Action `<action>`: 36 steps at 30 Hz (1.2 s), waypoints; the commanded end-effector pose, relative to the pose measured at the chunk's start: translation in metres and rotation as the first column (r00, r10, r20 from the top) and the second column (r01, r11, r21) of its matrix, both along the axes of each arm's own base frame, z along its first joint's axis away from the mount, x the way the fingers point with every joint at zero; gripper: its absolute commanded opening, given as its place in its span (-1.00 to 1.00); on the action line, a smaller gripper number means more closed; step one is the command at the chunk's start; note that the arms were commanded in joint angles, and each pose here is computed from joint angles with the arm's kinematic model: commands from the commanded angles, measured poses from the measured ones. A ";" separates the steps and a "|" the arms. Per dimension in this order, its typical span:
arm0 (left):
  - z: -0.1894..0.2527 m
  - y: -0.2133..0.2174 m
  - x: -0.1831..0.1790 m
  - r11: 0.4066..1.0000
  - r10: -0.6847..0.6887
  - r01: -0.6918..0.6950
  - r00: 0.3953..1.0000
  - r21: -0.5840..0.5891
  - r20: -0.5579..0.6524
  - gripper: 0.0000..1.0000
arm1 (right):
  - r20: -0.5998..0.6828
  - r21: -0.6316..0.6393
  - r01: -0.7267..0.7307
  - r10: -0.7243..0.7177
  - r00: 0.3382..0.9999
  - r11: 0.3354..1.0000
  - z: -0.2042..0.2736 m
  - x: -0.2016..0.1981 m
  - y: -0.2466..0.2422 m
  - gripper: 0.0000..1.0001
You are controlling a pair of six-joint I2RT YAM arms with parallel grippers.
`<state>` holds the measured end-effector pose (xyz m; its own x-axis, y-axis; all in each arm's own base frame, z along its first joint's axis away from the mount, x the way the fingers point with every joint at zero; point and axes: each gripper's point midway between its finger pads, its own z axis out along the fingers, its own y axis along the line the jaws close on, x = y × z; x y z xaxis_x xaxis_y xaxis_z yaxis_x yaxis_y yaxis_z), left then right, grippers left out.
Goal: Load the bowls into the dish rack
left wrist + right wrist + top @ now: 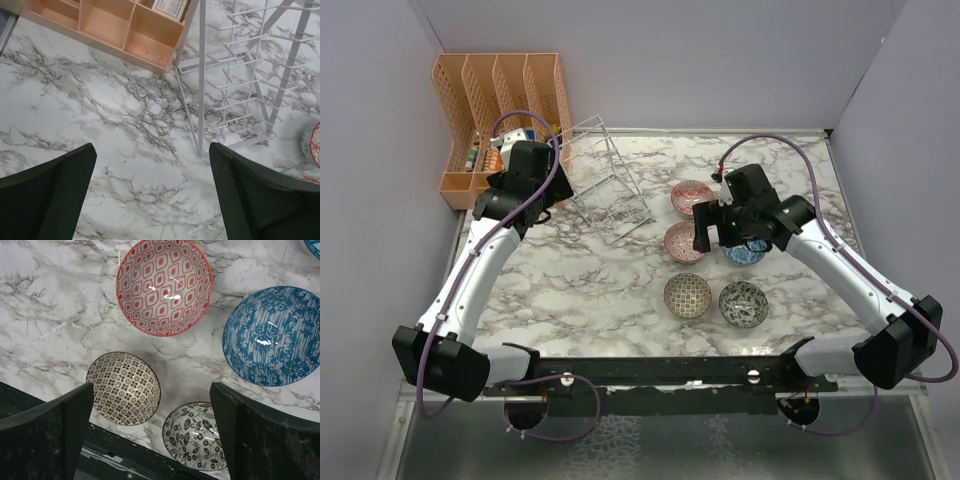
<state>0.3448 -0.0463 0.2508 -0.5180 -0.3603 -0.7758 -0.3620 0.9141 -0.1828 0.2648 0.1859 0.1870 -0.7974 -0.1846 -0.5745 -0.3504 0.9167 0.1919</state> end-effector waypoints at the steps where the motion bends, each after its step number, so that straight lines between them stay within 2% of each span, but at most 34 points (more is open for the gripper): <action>1: 0.021 0.000 0.006 1.000 -0.011 0.011 0.998 0.014 0.063 0.99 | 0.021 0.001 0.003 -0.003 1.000 1.000 0.010 -0.002 -0.002 0.99; 9: 0.038 -0.015 0.007 0.987 -0.158 0.156 0.983 0.034 0.091 0.98 | 0.062 0.002 0.027 -0.027 0.998 1.000 0.019 0.001 -0.007 0.99; 16: 0.065 -0.044 -0.010 0.944 -0.314 0.326 0.934 -0.047 0.172 0.99 | 0.069 -0.007 0.001 -0.001 0.998 1.000 0.019 -0.005 -0.010 0.99; 21: 0.068 -0.041 -0.032 0.947 -0.292 0.308 0.945 -0.097 0.144 0.99 | 0.026 0.008 -0.048 0.048 0.999 0.999 0.006 -0.015 0.005 0.85; 28: 0.068 -0.039 -0.051 0.942 -0.309 0.320 0.945 -0.104 0.108 0.98 | -0.042 -0.018 -0.126 0.126 0.991 0.992 -0.014 -0.058 0.053 0.81; 33: 0.065 -0.035 -0.051 0.947 -0.310 0.315 0.948 -0.068 0.064 0.98 | -0.118 -0.085 -0.125 0.114 0.986 0.988 -0.031 -0.089 0.081 0.79; 36: 0.064 -0.039 -0.054 0.946 -0.300 0.305 0.952 -0.109 0.056 0.98 | -0.152 -0.116 -0.111 0.092 0.984 0.987 -0.047 -0.102 0.096 0.74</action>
